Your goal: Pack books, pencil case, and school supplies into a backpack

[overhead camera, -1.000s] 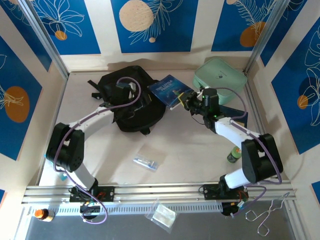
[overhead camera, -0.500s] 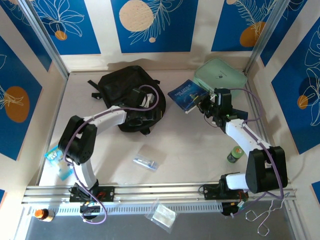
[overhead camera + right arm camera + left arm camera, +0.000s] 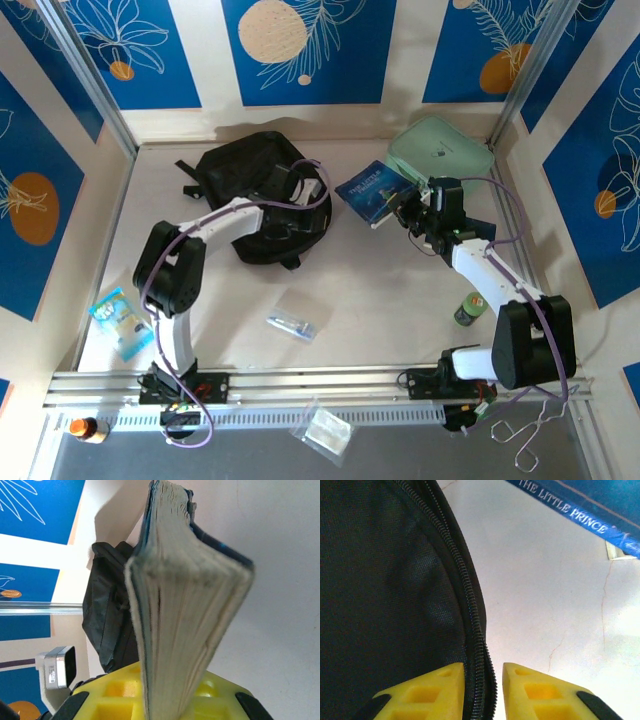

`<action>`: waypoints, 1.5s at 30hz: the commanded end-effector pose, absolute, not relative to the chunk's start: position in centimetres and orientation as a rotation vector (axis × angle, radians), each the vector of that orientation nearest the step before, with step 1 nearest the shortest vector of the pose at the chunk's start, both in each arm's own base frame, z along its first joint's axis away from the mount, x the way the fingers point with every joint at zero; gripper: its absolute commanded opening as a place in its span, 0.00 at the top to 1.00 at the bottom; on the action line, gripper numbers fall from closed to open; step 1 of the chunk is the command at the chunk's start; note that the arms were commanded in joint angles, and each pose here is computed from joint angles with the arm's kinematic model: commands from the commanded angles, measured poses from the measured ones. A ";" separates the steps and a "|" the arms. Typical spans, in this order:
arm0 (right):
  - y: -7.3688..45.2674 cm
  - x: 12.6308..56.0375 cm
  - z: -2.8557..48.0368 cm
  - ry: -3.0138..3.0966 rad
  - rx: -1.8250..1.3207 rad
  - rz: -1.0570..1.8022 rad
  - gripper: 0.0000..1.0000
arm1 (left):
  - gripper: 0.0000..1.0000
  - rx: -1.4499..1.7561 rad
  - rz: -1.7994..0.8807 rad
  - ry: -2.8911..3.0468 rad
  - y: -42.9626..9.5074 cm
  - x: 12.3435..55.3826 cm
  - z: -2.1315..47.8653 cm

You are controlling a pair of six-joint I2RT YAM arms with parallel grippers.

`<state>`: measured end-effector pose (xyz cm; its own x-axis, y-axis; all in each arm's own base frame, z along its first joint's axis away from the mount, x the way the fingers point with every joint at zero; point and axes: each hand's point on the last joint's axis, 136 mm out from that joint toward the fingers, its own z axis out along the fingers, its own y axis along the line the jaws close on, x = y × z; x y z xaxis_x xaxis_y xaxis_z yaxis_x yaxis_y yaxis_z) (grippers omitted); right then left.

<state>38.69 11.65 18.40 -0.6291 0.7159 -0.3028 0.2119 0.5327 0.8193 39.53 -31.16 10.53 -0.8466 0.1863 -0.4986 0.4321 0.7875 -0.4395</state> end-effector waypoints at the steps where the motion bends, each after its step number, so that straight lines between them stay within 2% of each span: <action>1: 11.7 38.6 20.5 2.080 0.683 1.060 0.98 | 0.80 0.519 -0.782 2.582 -31.5 39.0 9.8; 6: 11.7 38.6 20.4 2.083 0.686 1.063 0.98 | 0.80 0.521 -0.758 2.590 -31.4 39.2 9.4; 10: 11.8 38.6 20.3 2.087 0.685 1.066 0.98 | 0.76 0.536 -0.804 2.588 -32.0 39.2 9.5; 14: 11.8 38.6 20.2 2.090 0.687 1.068 0.98 | 0.76 0.531 -0.788 2.607 -32.0 39.4 8.9; 16: 11.7 38.7 20.2 2.088 0.689 1.066 0.98 | 0.80 0.530 -0.788 2.614 -32.0 39.5 8.7; 21: 11.3 38.6 19.9 2.092 0.706 1.067 0.98 | 0.97 0.529 -0.796 2.601 -32.1 39.7 9.6; 22: 11.2 38.6 20.0 2.088 0.708 1.067 0.98 | 1.00 0.524 -0.796 2.592 -32.1 39.9 10.0; 32: 10.3 37.8 20.0 2.082 0.683 1.065 0.98 | 1.00 0.400 -0.795 2.386 -28.6 41.9 18.8; 38: 12.2 36.7 21.2 2.043 0.567 1.206 0.98 | 1.00 0.364 -0.789 2.221 -27.1 42.8 24.4; 45: 15.5 35.2 21.4 2.082 0.474 1.299 0.98 | 1.00 0.401 -0.848 2.093 -28.0 43.2 28.2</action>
<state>35.68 13.32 18.47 -0.7113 0.6459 -0.2773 0.1053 0.4880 0.8665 42.89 -26.61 23.94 -0.6978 0.0223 -0.7159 0.4589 0.7813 -0.4230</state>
